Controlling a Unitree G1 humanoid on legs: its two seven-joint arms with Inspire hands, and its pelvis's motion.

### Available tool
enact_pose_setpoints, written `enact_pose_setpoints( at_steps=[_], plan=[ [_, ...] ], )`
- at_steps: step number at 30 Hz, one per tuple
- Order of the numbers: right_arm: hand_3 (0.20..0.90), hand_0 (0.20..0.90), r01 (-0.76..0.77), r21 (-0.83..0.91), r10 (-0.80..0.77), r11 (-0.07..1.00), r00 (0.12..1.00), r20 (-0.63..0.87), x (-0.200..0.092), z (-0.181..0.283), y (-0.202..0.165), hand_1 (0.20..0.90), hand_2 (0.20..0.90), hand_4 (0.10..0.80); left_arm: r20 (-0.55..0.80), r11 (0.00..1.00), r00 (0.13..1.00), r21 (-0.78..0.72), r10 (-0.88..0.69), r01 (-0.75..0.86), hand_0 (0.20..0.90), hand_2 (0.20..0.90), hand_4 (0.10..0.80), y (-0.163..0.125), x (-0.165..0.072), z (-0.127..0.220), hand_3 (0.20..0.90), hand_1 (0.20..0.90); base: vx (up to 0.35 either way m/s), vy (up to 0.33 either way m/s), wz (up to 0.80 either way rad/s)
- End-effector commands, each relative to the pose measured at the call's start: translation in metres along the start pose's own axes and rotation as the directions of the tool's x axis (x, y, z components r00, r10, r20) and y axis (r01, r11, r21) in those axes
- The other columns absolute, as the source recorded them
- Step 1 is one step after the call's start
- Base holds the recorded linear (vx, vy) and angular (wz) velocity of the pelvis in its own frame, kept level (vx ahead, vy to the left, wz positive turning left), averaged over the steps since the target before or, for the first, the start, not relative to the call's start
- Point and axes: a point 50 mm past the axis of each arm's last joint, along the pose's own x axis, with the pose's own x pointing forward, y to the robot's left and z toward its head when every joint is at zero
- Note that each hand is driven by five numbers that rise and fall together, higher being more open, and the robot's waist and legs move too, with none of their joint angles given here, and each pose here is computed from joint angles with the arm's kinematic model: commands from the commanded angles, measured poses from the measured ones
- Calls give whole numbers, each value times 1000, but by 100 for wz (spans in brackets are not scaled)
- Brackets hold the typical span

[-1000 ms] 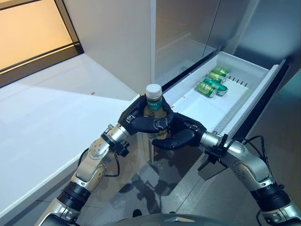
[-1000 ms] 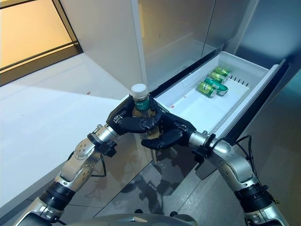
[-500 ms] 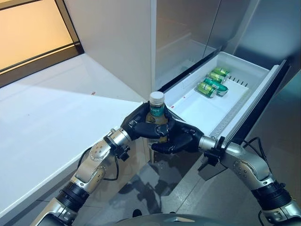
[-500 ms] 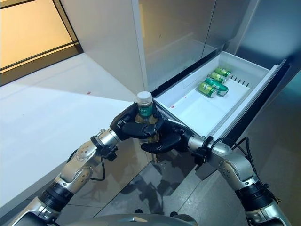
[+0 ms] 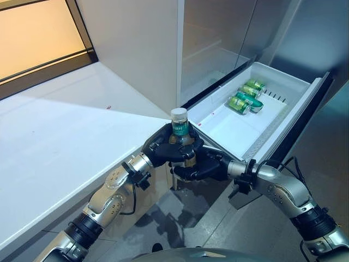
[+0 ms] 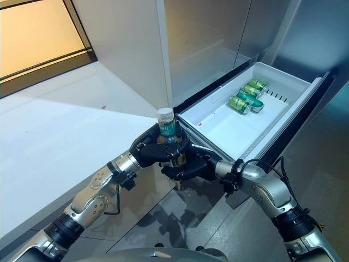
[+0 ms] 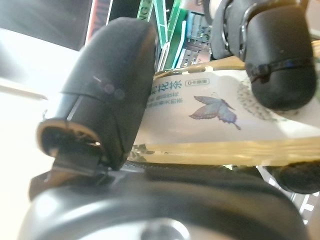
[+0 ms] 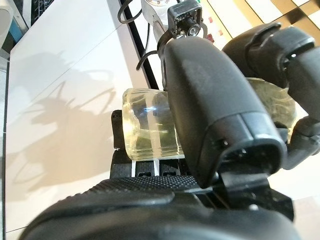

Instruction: Put drinks into fridge and close the fridge

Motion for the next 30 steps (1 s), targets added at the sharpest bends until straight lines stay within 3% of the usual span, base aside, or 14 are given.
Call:
enact_pose_setpoints(
  at_steps=[1,5,7,11,19,26,27,30],
  plan=[
    [200,300,-452,49,432,891,875,219,40,36,69,300,300,100,410,903,847,-114,-337,414,300,300,100,-67,59,51,200,300,0,0,0],
    [200,300,-476,120,443,871,868,222,47,35,76,300,300,100,380,902,859,-120,-344,415,300,300,100,-74,64,44,200,300,0,0,0],
    [200,300,-463,121,428,878,872,238,50,35,76,300,300,100,346,916,877,-103,-333,388,900,900,800,-74,67,39,900,900,0,0,0],
    [200,300,-370,75,330,926,890,316,49,48,67,300,300,100,293,946,909,-39,-297,321,900,900,800,-68,67,33,900,900,0,0,0],
    [200,300,-94,24,73,995,892,446,37,87,35,300,300,100,313,956,908,174,-280,235,900,900,800,-60,66,43,900,900,0,0,0],
    [200,300,176,30,-164,984,828,536,16,122,5,300,300,100,446,916,856,393,-262,76,900,900,800,-60,60,68,900,900,0,0,0],
    [200,300,275,40,-247,961,781,574,6,134,-6,300,300,100,479,900,837,435,-263,34,900,900,800,-60,58,76,900,900,0,0,0],
    [200,300,351,56,-310,935,730,609,-3,145,-13,300,300,100,505,894,826,449,-251,-3,900,900,800,-60,58,82,900,900,0,0,0]
  ],
)
